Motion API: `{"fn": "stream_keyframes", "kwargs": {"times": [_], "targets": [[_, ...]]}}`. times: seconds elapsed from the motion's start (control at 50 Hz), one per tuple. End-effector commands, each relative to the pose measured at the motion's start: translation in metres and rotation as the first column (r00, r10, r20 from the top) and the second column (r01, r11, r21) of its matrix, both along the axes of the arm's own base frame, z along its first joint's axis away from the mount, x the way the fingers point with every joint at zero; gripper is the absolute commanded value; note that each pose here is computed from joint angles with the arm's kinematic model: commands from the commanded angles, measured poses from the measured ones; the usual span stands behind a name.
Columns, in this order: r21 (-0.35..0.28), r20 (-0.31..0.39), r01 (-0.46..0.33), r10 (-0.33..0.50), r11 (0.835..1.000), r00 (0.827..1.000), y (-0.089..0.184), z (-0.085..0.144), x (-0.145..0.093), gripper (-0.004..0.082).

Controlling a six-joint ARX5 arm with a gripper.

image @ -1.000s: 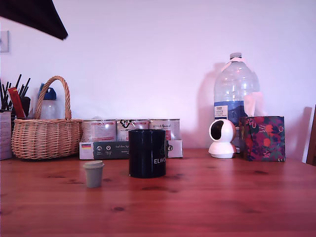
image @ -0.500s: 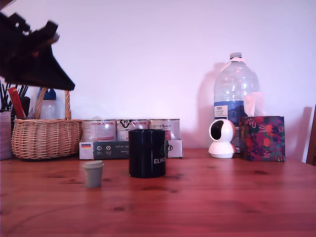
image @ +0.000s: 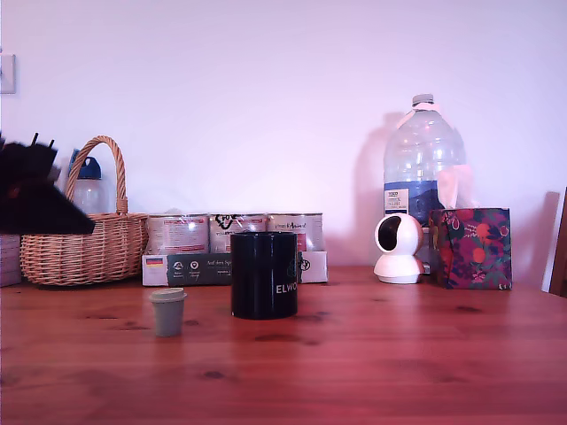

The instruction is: Pick up the coffee capsules from the table one by one and drop them inside the nearest coffee cup

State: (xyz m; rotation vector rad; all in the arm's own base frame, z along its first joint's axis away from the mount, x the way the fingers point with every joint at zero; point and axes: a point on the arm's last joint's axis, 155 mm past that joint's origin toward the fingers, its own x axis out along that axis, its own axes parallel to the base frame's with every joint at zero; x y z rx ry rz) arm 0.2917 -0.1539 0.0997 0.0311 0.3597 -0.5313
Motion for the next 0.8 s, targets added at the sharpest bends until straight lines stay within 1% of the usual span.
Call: {"fn": "stream_keyframes", "kwargs": {"times": [0.0, 0.26, 0.34, 0.36, 0.4, 0.46, 0.48, 0.5, 0.54, 0.58, 0.62, 0.64, 0.78], "targets": [[0.005, -0.021, -0.008, 0.008, 1.0, 1.0, 0.004, -0.011, -0.004, -0.0019], [0.024, -0.06, -0.007, 0.008, 1.0, 0.998, 0.006, -0.022, -0.009, -0.0017], [0.024, -0.063, -0.007, 0.008, 1.0, 0.998, 0.006, -0.023, -0.01, 0.0002], [0.025, -0.064, -0.007, 0.008, 1.0, 0.998, 0.006, -0.023, -0.01, 0.0031], [0.031, -0.077, -0.006, 0.008, 1.0, 0.997, 0.007, -0.027, -0.011, 0.0124], [0.039, -0.091, -0.009, 0.012, 0.999, 0.996, 0.008, -0.03, -0.012, 0.0375], [0.041, -0.095, -0.011, 0.014, 0.999, 0.995, 0.008, -0.032, -0.012, 0.0475], [0.044, -0.097, -0.013, 0.017, 0.999, 0.995, 0.009, -0.033, -0.012, 0.0545], [0.057, -0.104, -0.008, 0.014, 0.998, 0.994, 0.009, -0.036, -0.013, 0.0646], [0.069, -0.11, 0.011, -0.004, 0.998, 0.994, 0.007, -0.039, -0.015, 0.0678], [0.071, -0.117, 0.03, -0.021, 0.997, 0.993, 0.005, -0.042, -0.016, 0.0677], [0.087, -0.11, 0.046, -0.036, 0.995, 0.993, 0.004, -0.043, -0.017, 0.0677], [0.084, -0.1, 0.05, -0.041, 0.995, 0.994, 0.001, -0.045, -0.012, 0.0677]]}}
